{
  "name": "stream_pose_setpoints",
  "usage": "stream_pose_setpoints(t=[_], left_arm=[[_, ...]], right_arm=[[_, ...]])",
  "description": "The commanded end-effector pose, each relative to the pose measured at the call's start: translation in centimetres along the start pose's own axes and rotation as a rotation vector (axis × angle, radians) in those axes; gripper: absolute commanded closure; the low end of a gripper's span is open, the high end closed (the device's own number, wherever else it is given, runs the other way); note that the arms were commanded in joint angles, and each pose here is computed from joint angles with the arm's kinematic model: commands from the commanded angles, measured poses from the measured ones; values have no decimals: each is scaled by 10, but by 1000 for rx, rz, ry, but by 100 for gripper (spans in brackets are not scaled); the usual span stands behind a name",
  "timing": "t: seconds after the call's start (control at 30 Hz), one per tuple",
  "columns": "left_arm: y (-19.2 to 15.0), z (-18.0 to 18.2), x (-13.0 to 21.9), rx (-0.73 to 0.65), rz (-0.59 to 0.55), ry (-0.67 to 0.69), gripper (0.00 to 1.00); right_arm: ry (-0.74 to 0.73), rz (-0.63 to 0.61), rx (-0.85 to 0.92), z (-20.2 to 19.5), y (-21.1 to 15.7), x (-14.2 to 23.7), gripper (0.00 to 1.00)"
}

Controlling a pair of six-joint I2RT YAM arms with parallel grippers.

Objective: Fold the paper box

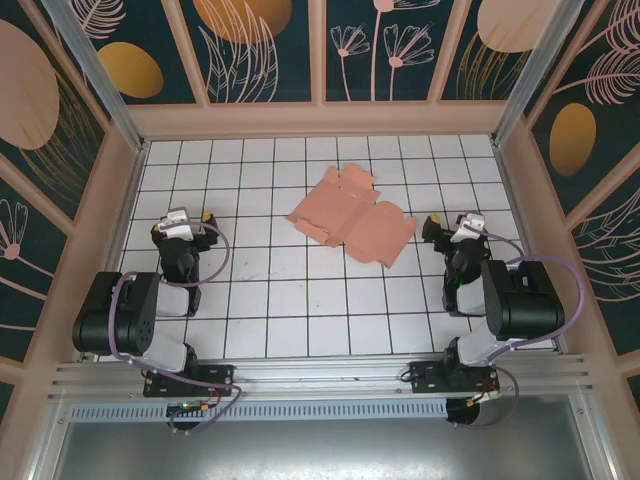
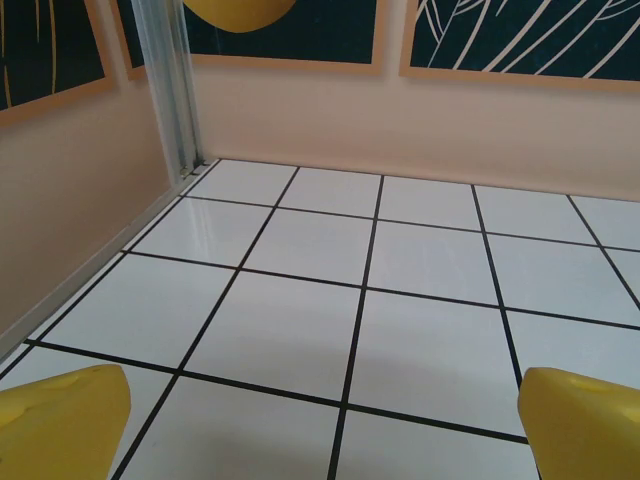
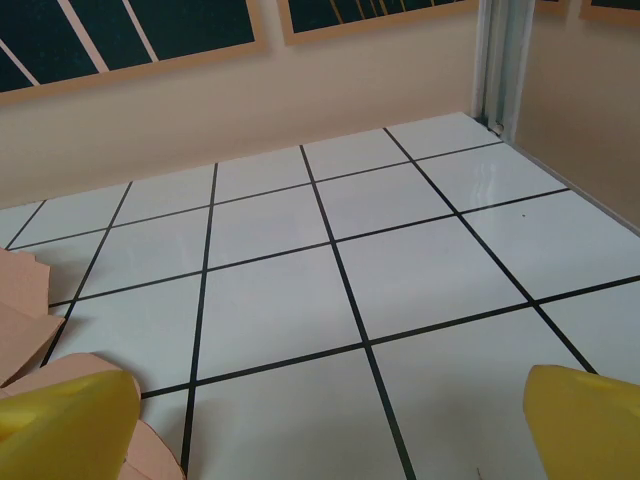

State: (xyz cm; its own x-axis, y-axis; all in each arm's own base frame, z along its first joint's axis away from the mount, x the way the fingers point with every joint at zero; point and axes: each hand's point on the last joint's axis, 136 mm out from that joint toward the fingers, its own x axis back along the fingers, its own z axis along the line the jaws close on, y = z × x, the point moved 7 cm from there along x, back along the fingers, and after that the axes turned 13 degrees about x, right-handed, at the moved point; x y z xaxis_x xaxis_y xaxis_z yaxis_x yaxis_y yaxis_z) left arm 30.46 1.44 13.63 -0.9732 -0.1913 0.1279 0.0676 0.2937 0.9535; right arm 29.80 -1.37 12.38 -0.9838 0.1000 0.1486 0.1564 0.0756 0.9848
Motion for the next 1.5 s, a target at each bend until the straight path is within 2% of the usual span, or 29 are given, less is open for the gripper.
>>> stream_pose_setpoints(t=[0.0,0.87,1.03,1.13,1.27,1.47], left_arm=[[7,0,1,22,-44,-4,1],[7,0,2,21,-46,-5,1],[21,-4,5,14,-55,21,1],[42,-23,4,-20,-21,14,1],[63,-70,0,42,29,-112,1],[52,-159,-17,171,140,-297,1]], right_arm=[[-26,-53,13,-2,11,-2,1],[-13,-54,18,-1,11,-3,1],[-29,-98,10,-3,17,9,1],[-33,-109,10,-4,28,14,1],[-48,-70,-24,-8,49,9,1],[34,20,-141,0,73,-2,1]])
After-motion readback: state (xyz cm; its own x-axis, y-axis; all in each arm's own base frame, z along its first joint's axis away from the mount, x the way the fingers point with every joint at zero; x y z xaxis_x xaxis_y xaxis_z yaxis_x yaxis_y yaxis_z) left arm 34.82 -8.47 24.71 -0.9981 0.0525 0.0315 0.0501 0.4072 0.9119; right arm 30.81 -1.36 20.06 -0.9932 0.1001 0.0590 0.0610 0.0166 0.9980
